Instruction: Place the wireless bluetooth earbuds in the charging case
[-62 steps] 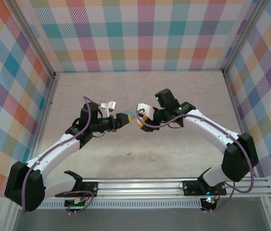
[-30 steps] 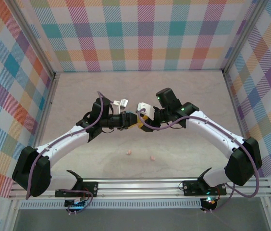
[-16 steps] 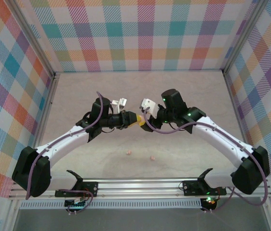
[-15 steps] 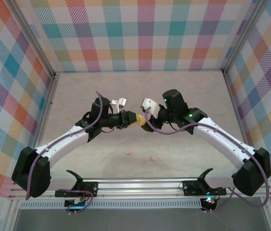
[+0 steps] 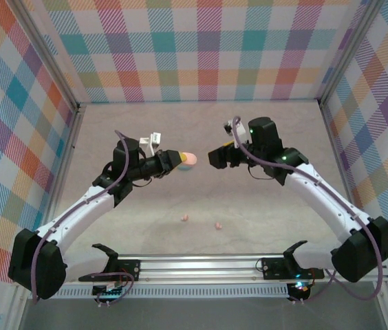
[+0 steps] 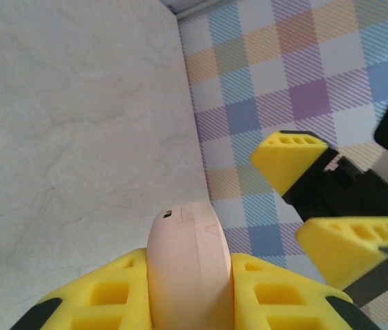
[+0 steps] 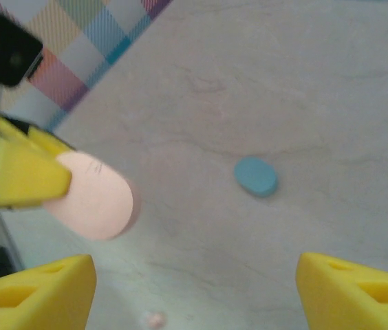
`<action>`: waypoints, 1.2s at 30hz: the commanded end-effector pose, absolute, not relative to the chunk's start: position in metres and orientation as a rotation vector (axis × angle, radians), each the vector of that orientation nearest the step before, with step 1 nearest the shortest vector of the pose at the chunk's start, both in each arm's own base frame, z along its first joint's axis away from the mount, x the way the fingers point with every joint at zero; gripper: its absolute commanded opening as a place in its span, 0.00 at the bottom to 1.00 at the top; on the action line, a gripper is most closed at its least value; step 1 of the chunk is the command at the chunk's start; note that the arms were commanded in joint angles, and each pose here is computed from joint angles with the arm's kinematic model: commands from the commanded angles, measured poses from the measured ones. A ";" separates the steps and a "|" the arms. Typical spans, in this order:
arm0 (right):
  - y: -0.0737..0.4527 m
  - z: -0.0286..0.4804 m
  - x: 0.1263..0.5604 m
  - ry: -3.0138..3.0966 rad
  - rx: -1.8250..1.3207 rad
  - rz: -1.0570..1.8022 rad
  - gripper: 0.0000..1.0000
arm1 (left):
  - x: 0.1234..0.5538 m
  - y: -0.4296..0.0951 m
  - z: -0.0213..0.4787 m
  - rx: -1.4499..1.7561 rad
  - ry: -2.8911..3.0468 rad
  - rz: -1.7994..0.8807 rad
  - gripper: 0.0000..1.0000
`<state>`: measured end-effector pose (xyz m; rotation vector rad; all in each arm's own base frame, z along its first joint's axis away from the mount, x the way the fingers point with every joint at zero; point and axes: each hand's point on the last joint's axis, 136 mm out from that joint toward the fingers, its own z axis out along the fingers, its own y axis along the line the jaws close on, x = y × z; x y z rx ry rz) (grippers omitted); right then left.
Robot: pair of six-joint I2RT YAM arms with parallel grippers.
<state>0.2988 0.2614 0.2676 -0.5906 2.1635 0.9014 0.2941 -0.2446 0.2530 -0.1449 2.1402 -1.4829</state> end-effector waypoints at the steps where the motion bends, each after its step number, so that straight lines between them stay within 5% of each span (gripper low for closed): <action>1: 0.286 0.281 0.294 2.248 -0.417 1.242 0.75 | 0.298 -0.239 0.266 -0.186 2.056 -1.520 0.10; 14: 0.323 0.299 0.295 2.193 -0.282 1.724 0.72 | 0.302 -0.242 0.282 -0.214 1.951 -1.619 0.09; 26: 0.329 0.283 0.283 2.263 -0.228 1.892 0.65 | 0.305 -0.241 0.303 -0.212 1.877 -1.640 0.09; 36: 0.334 0.288 0.283 2.232 -0.222 1.988 0.49 | 0.307 -0.243 0.302 -0.229 1.862 -1.677 0.08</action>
